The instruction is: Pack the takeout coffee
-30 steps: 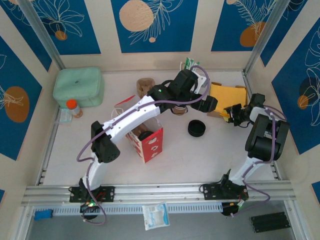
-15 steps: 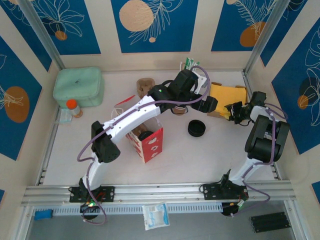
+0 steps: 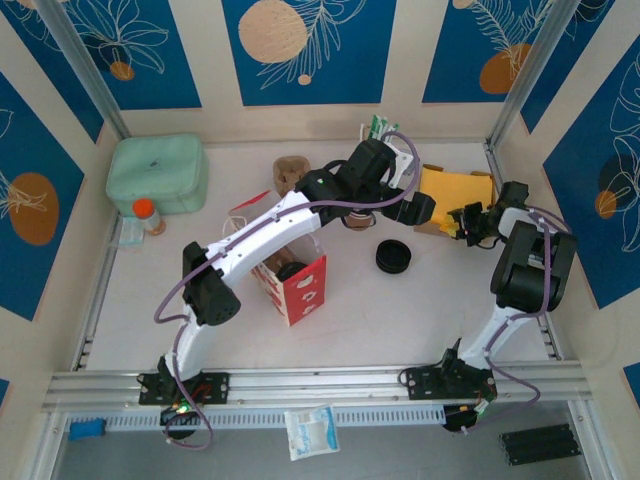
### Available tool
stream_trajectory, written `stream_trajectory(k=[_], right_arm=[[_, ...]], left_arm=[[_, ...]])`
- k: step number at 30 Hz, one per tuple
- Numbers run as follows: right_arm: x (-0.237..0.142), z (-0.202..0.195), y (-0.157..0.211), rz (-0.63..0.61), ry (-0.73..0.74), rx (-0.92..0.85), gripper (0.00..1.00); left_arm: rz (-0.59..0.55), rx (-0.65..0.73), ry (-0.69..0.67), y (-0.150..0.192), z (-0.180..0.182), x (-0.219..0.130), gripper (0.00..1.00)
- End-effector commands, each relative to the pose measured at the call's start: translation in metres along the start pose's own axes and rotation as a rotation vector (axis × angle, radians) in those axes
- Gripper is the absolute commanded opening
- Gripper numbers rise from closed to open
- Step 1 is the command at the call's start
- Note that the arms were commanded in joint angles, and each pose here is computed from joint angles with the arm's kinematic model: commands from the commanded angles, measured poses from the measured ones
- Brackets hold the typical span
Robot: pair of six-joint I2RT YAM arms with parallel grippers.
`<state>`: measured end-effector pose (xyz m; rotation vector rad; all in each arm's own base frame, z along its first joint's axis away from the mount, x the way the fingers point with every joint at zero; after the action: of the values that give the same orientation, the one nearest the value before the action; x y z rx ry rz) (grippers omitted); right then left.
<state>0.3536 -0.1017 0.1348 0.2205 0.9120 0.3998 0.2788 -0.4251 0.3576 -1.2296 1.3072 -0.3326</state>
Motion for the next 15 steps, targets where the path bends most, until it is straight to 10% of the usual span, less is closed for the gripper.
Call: stream_trajectory(k=[1,15], right_arm=[[0.004,0.005,-0.001,0.012,-0.003,0.005,0.25],[0.012,-0.008,0.000,0.031,0.007,0.032,0.29]], left_arm=[[-0.019,0.010,0.015,-0.006,0.002,0.002,0.99],[-0.016,0.006,0.018,-0.005,0.003,0.004,0.99]])
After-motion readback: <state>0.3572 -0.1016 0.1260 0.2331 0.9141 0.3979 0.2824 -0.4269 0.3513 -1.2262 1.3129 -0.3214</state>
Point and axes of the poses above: each hand's point on the last joint's axis, 136 mm out from that joint toward the fingers, its own x axis out along the fingers, its own z axis along the line the jaws close on, y = z × x, the point moved 10 cm from there along -x, back along the fingers, and after that the axes turned 15 degrees about x, right-handed, at the moved point
